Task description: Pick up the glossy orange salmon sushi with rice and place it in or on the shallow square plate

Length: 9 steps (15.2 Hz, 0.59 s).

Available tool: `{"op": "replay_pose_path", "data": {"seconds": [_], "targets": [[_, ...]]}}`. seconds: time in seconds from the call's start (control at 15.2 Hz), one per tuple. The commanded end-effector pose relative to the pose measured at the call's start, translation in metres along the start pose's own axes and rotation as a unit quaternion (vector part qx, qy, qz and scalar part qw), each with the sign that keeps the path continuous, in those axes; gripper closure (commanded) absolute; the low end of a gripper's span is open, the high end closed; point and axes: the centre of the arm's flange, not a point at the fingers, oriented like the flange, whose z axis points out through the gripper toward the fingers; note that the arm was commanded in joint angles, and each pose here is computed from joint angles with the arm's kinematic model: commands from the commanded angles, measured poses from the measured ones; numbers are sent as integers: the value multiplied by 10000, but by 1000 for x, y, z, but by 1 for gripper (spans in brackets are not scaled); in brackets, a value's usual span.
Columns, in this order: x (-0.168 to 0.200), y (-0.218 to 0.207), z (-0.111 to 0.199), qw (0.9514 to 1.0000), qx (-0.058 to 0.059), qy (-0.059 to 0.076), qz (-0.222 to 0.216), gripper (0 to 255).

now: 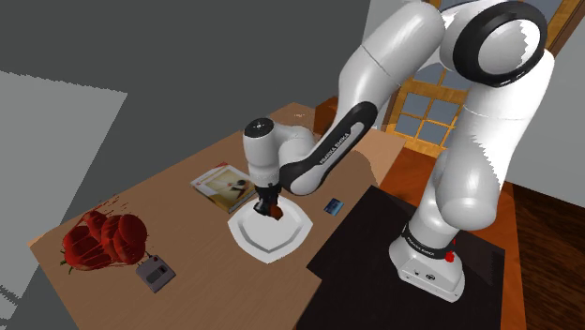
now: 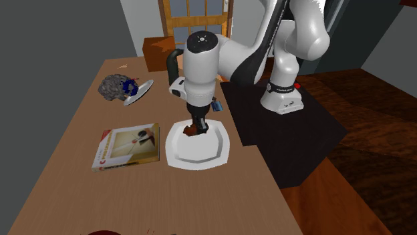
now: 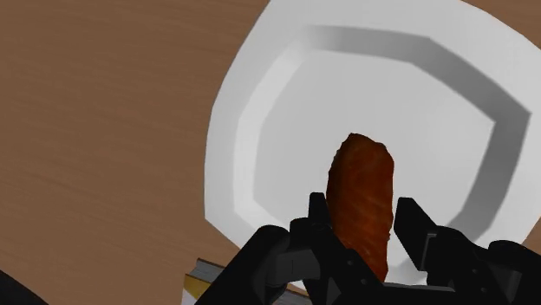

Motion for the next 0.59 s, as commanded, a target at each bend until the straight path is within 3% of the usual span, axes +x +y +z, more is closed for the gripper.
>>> {"op": "replay_pose_path", "data": {"seconds": [0.0, 0.53], "targets": [[1, -3, 11, 10000, 1, 3, 0, 255], [0, -11, 55, 10000, 1, 3, 0, 255]]}}
